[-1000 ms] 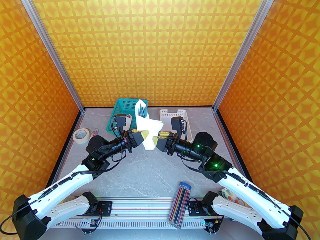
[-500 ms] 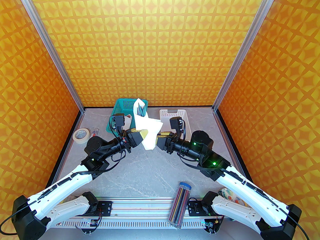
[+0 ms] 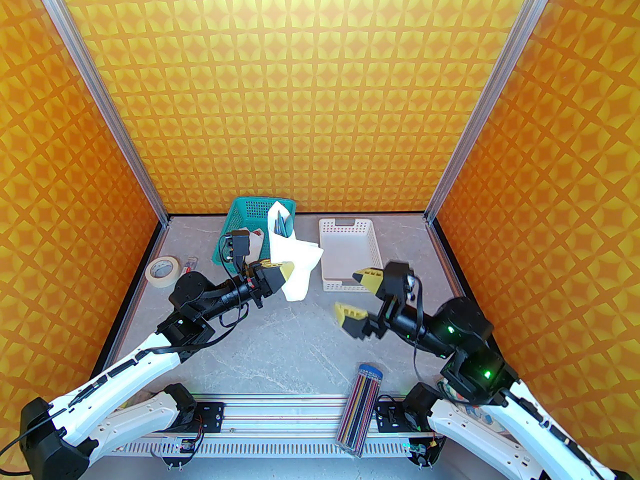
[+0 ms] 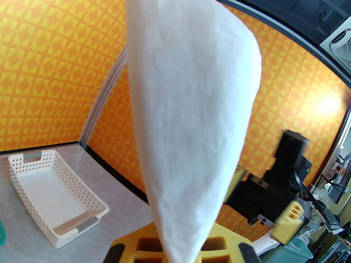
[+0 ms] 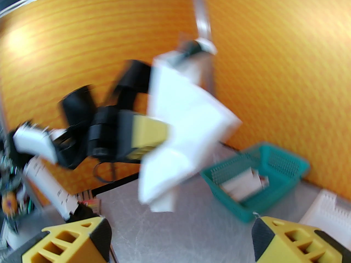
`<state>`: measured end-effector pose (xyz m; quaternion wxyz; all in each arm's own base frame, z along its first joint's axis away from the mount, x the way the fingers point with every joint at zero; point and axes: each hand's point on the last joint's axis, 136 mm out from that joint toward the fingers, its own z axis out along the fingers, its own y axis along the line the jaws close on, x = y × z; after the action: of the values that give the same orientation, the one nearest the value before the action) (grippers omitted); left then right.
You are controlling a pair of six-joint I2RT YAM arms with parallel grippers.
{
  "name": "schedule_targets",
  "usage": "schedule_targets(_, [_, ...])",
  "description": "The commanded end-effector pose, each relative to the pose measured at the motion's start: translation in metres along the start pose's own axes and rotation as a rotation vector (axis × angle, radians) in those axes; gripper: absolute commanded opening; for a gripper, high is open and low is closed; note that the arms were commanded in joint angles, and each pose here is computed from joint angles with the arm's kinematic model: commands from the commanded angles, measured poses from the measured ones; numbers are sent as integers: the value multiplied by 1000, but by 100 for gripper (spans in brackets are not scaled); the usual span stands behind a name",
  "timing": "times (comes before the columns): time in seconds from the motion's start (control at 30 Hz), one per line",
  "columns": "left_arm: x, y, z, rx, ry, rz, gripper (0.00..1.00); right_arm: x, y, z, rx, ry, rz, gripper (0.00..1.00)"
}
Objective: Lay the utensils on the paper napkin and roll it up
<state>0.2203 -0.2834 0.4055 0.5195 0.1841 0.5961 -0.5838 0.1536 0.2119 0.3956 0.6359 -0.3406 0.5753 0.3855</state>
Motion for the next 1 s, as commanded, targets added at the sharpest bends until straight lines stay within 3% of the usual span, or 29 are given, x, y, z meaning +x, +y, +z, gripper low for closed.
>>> schedule_targets(0.0, [-11, -9, -1, 4, -21, 44, 0, -20, 28, 4, -162, -150, -216, 98])
schedule_targets(0.3, [-9, -11, -2, 10, -17, 55, 0, -28, 39, 40, -238, -200, -337, 99])
schedule_targets(0.97, [-10, -31, 0, 95, -19, 84, 0, -14, 13, 67, -133, -159, -223, 99])
